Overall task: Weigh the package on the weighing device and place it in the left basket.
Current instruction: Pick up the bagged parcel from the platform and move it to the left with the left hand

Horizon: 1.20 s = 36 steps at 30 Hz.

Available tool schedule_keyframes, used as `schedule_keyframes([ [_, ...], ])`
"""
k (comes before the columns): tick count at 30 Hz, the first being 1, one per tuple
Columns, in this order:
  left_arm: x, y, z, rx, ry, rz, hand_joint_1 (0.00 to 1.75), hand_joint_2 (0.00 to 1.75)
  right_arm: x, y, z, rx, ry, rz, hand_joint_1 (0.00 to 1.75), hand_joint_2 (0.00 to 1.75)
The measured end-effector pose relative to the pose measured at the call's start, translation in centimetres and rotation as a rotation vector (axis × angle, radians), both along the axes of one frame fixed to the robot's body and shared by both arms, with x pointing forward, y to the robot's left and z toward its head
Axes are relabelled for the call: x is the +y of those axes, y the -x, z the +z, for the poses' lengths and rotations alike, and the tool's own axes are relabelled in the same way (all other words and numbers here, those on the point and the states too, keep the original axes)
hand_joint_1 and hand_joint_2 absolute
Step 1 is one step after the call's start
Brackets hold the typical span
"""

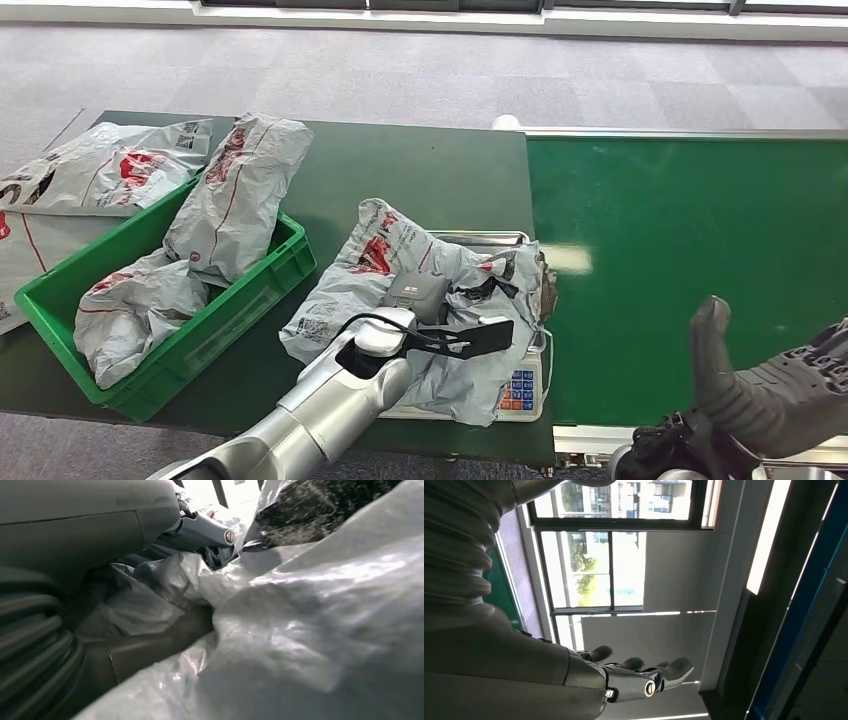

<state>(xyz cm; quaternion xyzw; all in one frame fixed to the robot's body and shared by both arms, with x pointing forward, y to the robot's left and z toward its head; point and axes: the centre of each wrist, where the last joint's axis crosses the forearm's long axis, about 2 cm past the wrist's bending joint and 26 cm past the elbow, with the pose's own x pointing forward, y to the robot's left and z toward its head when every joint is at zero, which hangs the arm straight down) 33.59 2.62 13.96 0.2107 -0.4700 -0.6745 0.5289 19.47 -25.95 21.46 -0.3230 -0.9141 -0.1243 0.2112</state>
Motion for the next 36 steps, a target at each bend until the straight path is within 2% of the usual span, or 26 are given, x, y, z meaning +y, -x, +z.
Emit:
schedule_keyframes([
  [9, 1.1, -1.5, 0.4, -0.011, 0.107, 0.038, 1.75, 1.75, 0.6, -0.9, 0.4, -0.015, 0.011, -0.013, 0.00, 1.75],
  [12, 1.4, -1.8, 0.7, -0.062, 0.223, 0.045, 1.75, 1.75, 0.8, -0.9, 0.4, -0.013, 0.016, -0.019, 0.00, 1.75],
  [15, 1.9, -2.6, 2.2, -0.132, 0.357, 0.069, 1.75, 1.75, 0.9, -0.9, 0.4, -0.010, 0.017, -0.024, 0.00, 1.75],
  [20, 2.4, -3.3, 3.4, -0.153, 0.395, 0.085, 1.75, 1.75, 0.9, -0.8, 0.4, -0.008, 0.015, -0.024, 0.00, 1.75],
  [22, 3.2, -3.8, 5.0, -0.249, 0.481, 0.107, 1.75, 1.75, 1.0, -0.7, 0.4, -0.006, 0.015, -0.028, 0.00, 1.75],
  [27, 7.8, -5.5, 12.1, -0.588, 0.706, 0.197, 1.75, 1.75, 0.8, -0.3, 0.2, 0.002, 0.017, -0.043, 0.00, 1.75],
  [31, 13.4, -6.9, 16.8, -0.804, 0.722, 0.313, 1.75, 1.75, 0.7, 0.1, -0.1, 0.018, 0.018, -0.048, 0.00, 1.75],
  [33, 16.8, -7.7, 17.9, -0.894, 0.679, 0.389, 1.75, 1.75, 0.6, 0.7, -0.7, 0.048, 0.014, -0.046, 0.00, 1.75],
  [36, 22.1, -8.5, 18.1, -0.983, 0.601, 0.528, 1.75, 1.75, 0.4, 1.8, -1.7, 0.094, 0.015, -0.040, 0.00, 1.75],
])
